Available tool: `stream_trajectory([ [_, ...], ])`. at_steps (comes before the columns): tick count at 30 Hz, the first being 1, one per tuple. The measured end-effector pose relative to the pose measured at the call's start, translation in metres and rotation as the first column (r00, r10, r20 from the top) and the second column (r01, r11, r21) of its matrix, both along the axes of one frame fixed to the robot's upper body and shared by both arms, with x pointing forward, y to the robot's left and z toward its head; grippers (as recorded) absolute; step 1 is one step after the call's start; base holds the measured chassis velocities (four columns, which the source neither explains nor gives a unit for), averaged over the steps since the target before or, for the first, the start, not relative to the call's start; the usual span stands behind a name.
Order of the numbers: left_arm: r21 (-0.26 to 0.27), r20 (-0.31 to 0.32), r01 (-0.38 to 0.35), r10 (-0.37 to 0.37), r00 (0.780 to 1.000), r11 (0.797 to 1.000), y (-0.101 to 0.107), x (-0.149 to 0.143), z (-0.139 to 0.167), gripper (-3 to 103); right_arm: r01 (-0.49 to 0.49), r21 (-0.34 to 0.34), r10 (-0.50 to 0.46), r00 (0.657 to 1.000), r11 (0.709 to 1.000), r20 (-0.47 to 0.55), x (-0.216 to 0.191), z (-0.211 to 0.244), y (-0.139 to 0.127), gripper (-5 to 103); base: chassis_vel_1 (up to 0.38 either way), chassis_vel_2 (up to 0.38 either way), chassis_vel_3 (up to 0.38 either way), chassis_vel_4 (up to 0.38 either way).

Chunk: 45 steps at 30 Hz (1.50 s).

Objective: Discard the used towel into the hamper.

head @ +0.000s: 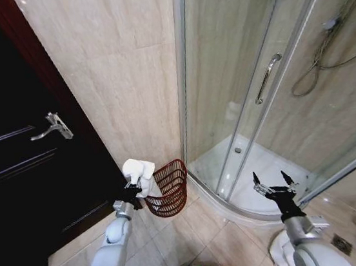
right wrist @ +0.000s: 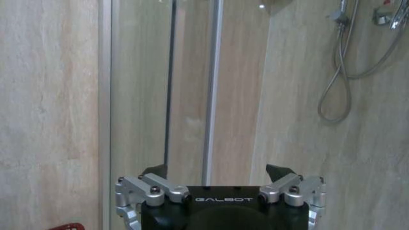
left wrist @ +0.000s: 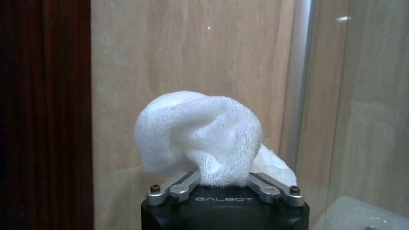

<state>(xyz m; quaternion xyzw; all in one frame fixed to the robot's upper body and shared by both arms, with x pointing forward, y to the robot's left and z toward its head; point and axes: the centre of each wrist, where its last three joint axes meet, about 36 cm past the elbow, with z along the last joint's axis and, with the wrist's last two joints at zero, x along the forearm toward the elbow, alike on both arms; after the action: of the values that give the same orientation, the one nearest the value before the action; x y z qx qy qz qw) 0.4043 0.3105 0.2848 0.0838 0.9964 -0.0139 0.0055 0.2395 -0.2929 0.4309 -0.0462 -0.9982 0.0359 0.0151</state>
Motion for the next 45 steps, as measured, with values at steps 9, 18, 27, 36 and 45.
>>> stream_trajectory([
  [9, 0.003, 0.03, 0.102, -0.103, 0.994, 0.995, -0.009, 0.015, -0.001, 6, -0.003, -0.009, 0.002, 1.0, 1.0, -0.011, -0.002, -0.002, 0.0, 100, 0.0, 0.0, 0.0, 0.0],
  [18, 0.043, 0.062, 0.19, -0.192, 0.979, 0.981, -0.021, 0.057, 0.01, 6, 0.006, -0.017, -0.006, 1.0, 1.0, -0.017, -0.006, -0.002, 0.0, 100, 0.0, 0.0, 0.0, 0.0],
  [27, 0.012, 0.021, 0.343, -0.344, 0.939, 0.939, -0.026, 0.086, 0.016, 6, 0.029, -0.021, -0.03, 1.0, 0.999, -0.001, -0.004, -0.001, -0.003, 100, 0.0, 0.0, 0.0, 0.0],
  [36, 0.085, -0.016, 0.392, -0.392, 0.92, 0.916, -0.047, 0.119, 0.013, 6, 0.036, -0.009, -0.036, 0.999, 0.999, 0.002, -0.002, -0.001, 0.0, 100, 0.0, 0.0, 0.0, 0.0],
  [45, 0.185, -0.095, 0.349, -0.337, 0.937, 0.919, -0.047, 0.141, 0.002, 6, 0.052, -0.014, -0.052, 0.999, 0.999, -0.009, -0.004, -0.006, -0.005, 100, 0.0, 0.0, 0.0, 0.0],
])
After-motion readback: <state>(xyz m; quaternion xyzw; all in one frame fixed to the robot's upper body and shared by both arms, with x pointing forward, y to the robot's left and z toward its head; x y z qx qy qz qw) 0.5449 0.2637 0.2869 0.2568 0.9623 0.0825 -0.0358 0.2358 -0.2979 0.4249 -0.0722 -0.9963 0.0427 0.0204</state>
